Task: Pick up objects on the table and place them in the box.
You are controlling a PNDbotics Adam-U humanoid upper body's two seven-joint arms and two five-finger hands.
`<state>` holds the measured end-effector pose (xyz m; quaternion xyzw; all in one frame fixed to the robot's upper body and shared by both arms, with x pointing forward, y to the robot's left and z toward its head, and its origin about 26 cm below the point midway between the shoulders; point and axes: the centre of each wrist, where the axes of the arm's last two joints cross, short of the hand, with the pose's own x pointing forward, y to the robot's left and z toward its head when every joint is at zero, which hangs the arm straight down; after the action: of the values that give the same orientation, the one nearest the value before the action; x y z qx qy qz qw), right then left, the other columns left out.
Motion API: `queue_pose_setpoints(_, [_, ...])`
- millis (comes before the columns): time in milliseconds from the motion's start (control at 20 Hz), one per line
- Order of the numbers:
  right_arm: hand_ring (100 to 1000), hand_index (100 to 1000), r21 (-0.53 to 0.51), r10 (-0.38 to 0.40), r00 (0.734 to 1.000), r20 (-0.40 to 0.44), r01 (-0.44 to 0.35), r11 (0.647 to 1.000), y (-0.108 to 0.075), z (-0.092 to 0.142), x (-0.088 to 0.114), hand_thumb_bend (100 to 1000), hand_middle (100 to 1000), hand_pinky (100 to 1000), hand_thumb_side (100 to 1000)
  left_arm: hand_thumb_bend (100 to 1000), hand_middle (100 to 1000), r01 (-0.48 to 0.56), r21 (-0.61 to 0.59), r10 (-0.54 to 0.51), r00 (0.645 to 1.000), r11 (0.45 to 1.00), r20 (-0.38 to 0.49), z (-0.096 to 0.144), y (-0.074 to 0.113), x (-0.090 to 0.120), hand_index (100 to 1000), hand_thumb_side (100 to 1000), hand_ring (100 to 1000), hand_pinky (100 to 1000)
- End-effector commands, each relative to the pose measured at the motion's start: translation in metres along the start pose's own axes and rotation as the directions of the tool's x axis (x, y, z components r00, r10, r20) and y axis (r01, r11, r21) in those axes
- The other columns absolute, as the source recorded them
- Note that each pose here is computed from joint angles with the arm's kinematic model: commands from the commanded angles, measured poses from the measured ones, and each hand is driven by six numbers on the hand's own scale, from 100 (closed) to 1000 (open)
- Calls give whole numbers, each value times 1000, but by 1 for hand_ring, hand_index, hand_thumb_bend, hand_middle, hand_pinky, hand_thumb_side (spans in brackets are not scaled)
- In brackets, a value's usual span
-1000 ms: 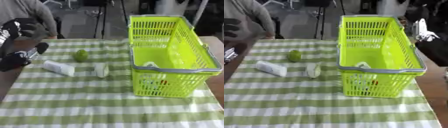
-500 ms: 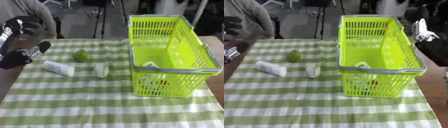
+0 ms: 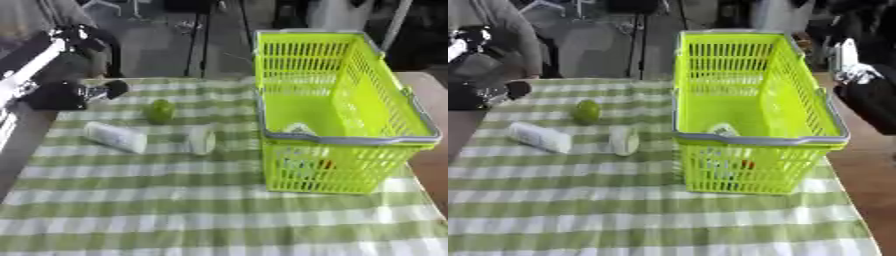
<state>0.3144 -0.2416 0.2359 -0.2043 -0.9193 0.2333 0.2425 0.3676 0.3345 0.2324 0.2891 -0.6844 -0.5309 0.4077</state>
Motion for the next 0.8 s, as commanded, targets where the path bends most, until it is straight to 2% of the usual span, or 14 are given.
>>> queue_pose_setpoints(50, [583, 838, 7, 11, 999, 40, -11, 1000, -6, -7, 6, 100, 638, 590, 511, 757, 793, 102, -154, -105, 994, 983, -17, -14, 7, -16, 897, 653, 807, 772])
queue_pose_setpoints(250, [583, 838, 14, 5, 999, 53, -6, 1000, -5, -9, 7, 100, 638, 590, 514, 788, 795, 153, -302, -159, 987, 941, 5, -40, -2, -28, 899, 659, 811, 779])
queue_pose_setpoints(500, [583, 838, 23, -4, 997, 72, 3, 1000, -4, -13, 10, 100, 638, 590, 515, 817, 797, 187, -419, -199, 980, 889, 15, -63, -13, -35, 910, 663, 815, 790])
queue_pose_setpoints(800, [582, 838, 32, -19, 995, 97, 16, 999, -2, -18, 14, 100, 637, 589, 515, 819, 794, 178, -470, -191, 981, 864, 19, -87, -38, -36, 908, 685, 807, 778])
